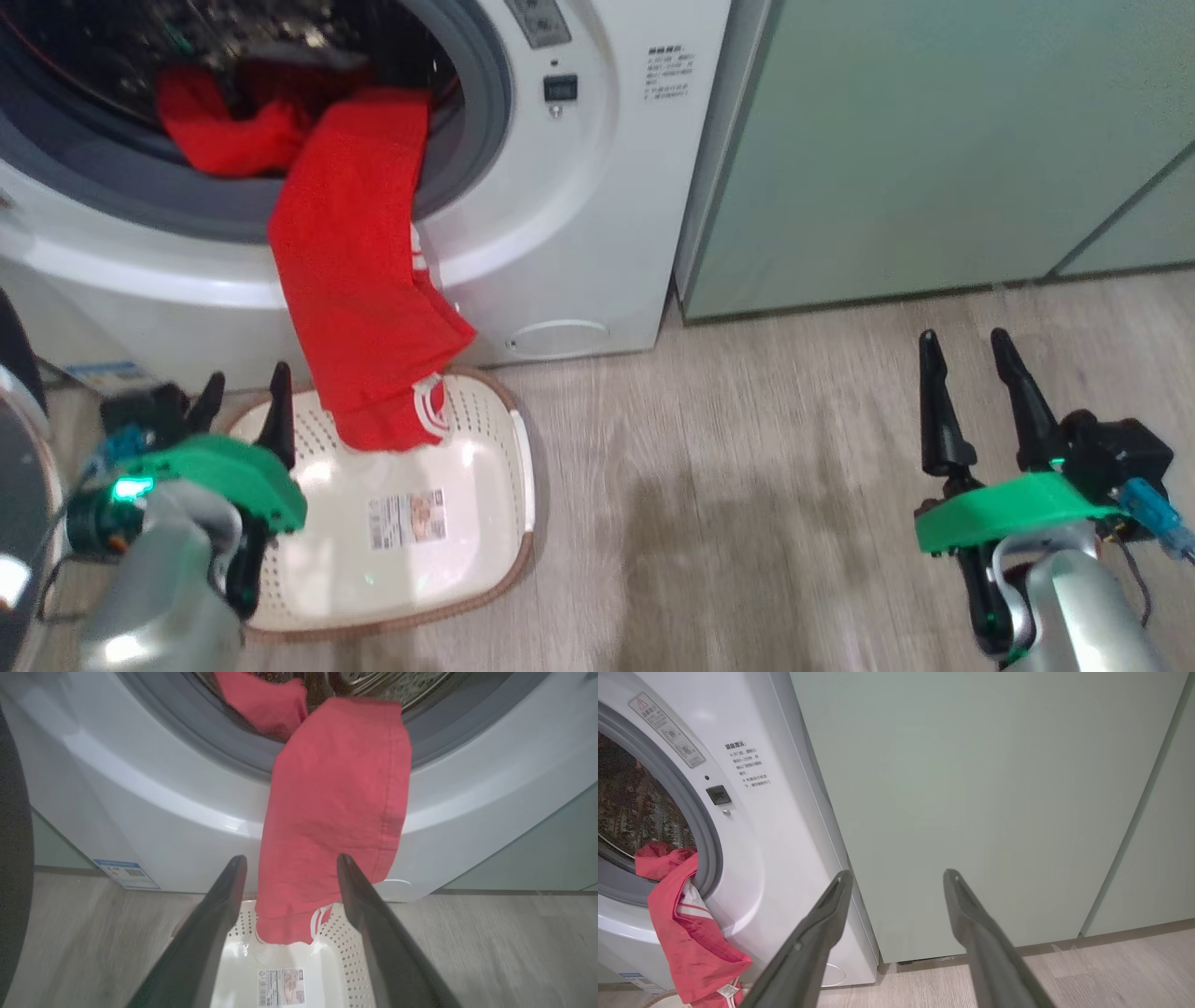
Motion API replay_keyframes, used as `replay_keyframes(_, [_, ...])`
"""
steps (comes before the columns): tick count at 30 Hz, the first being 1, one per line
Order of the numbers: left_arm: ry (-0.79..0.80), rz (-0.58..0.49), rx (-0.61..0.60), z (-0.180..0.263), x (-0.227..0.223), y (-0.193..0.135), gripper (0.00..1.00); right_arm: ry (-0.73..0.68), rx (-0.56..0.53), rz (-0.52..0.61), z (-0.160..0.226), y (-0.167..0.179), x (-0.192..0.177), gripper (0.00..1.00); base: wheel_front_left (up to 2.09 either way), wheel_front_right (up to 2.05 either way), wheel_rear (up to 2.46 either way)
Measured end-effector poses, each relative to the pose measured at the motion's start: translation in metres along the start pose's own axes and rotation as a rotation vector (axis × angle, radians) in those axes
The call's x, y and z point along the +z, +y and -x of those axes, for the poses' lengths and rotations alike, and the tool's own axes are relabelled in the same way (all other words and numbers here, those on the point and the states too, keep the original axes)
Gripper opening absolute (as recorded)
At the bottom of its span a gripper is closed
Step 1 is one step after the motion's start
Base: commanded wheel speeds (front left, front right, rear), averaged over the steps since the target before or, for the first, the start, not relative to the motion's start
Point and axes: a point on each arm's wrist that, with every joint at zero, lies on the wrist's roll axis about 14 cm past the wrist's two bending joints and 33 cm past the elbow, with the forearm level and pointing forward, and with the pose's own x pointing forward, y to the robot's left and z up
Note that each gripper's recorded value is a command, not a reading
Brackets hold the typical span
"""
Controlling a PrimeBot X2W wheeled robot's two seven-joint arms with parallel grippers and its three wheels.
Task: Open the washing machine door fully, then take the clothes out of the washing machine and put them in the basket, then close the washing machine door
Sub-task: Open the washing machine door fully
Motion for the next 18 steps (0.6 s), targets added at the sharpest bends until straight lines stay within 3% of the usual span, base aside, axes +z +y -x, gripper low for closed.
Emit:
replay_keyframes(11, [-0.183, -0.022, 0.046, 0.068, 0.026, 0.014, 1.00, -0.058, -0.007, -0.018, 0.032, 0.002, 0.019, 1.00, 0.00, 0.00, 0.00])
replay_keyframes(18, [-0.213, -0.012, 0.059, 0.090, 0.024, 0.014, 1.00, -0.074, -0.006, -0.025, 0.042, 0.003, 0.024, 1.00, 0.00, 0.00, 0.00])
